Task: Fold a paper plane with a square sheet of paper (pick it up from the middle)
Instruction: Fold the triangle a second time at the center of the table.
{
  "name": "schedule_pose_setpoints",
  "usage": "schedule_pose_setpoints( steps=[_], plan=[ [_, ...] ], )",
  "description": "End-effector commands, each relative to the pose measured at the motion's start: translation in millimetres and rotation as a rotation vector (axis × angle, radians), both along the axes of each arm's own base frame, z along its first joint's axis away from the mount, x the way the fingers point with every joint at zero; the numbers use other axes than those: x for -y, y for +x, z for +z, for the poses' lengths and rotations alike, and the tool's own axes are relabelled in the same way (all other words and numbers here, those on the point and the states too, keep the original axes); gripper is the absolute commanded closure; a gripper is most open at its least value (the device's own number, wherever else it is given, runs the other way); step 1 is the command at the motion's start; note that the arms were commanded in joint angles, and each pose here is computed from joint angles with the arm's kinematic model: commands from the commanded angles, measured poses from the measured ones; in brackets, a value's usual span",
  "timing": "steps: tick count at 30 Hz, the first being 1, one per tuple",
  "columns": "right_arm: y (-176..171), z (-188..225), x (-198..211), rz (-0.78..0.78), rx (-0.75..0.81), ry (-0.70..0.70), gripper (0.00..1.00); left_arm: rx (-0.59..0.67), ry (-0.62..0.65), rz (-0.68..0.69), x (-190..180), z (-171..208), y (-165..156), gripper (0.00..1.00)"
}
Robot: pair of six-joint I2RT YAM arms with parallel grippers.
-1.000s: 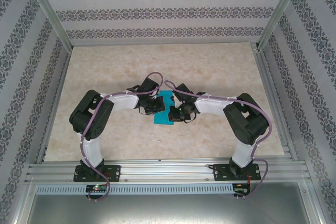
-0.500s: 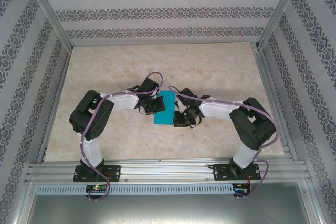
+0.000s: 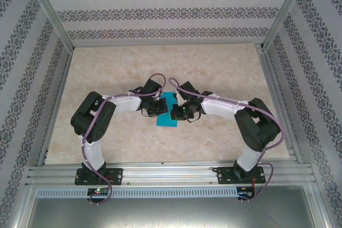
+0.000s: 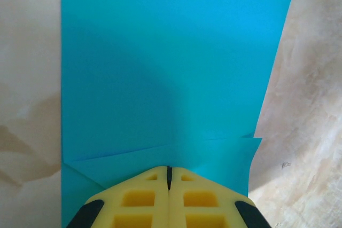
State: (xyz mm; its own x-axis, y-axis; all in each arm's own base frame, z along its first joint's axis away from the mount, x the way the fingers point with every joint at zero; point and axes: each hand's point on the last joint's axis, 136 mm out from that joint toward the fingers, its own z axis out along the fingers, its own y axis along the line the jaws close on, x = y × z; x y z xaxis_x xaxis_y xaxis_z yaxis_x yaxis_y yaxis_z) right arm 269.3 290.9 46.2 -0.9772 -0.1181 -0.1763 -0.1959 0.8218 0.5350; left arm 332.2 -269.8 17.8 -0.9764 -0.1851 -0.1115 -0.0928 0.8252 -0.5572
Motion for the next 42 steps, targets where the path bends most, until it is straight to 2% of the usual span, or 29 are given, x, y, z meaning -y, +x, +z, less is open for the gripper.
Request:
schedule_pose_setpoints(
  steps=[1,9,28,34,42],
  plan=[
    [9.6,-8.8,-7.4,-0.025,-0.001,0.005,1.0,-0.152,0.129,0.007,-20.7,-46.4,-39.8,1.0],
    [16.7,-12.6,-20.2,-0.051,-0.01,0.08,1.0,-0.154,0.1,0.019,-17.1,-47.8,-40.1,1.0],
    [17.3,-46.1,-7.0,-0.09,-0.048,0.003,1.0,-0.162,0.105,0.044,-21.4,-48.2,-43.4,1.0],
    [-1.3,-48.1,0.8,-0.054,-0.093,-0.011,1.0,-0.165,0.155,0.049,-30.3,-51.9,-44.6,1.0],
    [-47.4,-50.9,31.0,0.01,-0.183,-0.067,1.0,-0.173,0.211,0.063,-45.3,-56.7,-47.4,1.0]
  ],
)
